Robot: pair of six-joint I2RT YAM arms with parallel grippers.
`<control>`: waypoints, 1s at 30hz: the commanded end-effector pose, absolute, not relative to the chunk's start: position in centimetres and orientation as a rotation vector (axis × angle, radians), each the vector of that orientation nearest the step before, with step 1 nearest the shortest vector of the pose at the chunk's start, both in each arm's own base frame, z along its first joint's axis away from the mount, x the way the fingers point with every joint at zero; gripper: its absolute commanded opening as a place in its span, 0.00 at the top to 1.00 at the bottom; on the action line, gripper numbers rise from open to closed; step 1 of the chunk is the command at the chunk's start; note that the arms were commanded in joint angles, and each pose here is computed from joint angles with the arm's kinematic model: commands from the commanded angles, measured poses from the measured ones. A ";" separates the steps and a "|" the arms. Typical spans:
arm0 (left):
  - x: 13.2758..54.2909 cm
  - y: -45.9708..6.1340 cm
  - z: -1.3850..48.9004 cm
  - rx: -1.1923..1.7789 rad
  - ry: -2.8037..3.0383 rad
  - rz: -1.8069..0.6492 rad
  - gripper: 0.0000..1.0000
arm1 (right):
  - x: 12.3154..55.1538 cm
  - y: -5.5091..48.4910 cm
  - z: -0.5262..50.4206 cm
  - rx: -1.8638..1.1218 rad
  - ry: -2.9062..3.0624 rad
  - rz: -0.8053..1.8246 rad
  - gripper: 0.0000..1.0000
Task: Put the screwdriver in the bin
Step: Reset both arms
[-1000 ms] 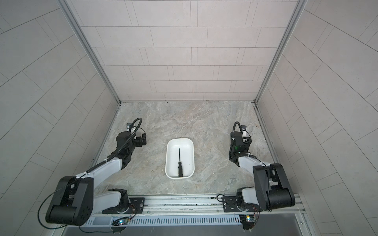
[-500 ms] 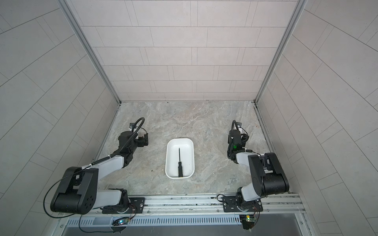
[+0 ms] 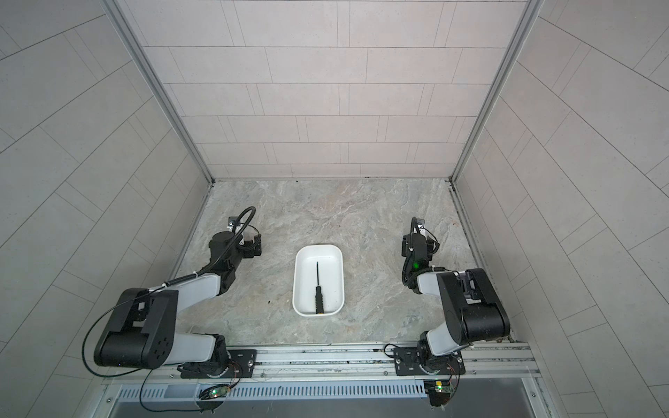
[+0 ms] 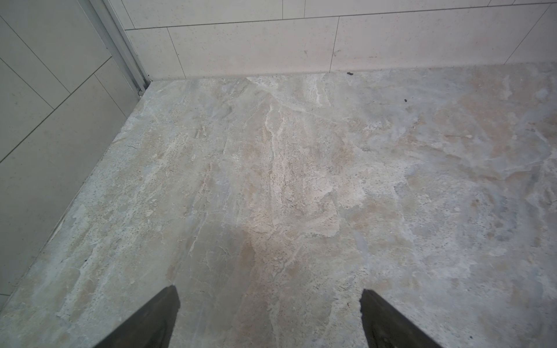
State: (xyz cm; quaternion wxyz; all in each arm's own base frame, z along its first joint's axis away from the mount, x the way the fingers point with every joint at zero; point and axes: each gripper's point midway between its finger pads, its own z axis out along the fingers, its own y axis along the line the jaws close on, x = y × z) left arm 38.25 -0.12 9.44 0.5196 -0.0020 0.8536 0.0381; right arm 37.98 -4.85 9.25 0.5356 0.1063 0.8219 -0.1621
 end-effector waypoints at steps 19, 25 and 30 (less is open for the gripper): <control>40.0 2.1 8.0 -0.105 2.053 0.153 0.00 | 38.1 -4.7 9.2 0.234 1.956 -0.391 0.37; 40.0 2.5 7.9 -0.127 2.053 0.173 0.00 | 38.1 -4.7 9.3 0.234 1.955 -0.391 0.37; 39.9 2.5 8.0 -0.127 2.047 0.169 0.00 | 38.1 -4.7 9.3 0.234 1.955 -0.392 0.37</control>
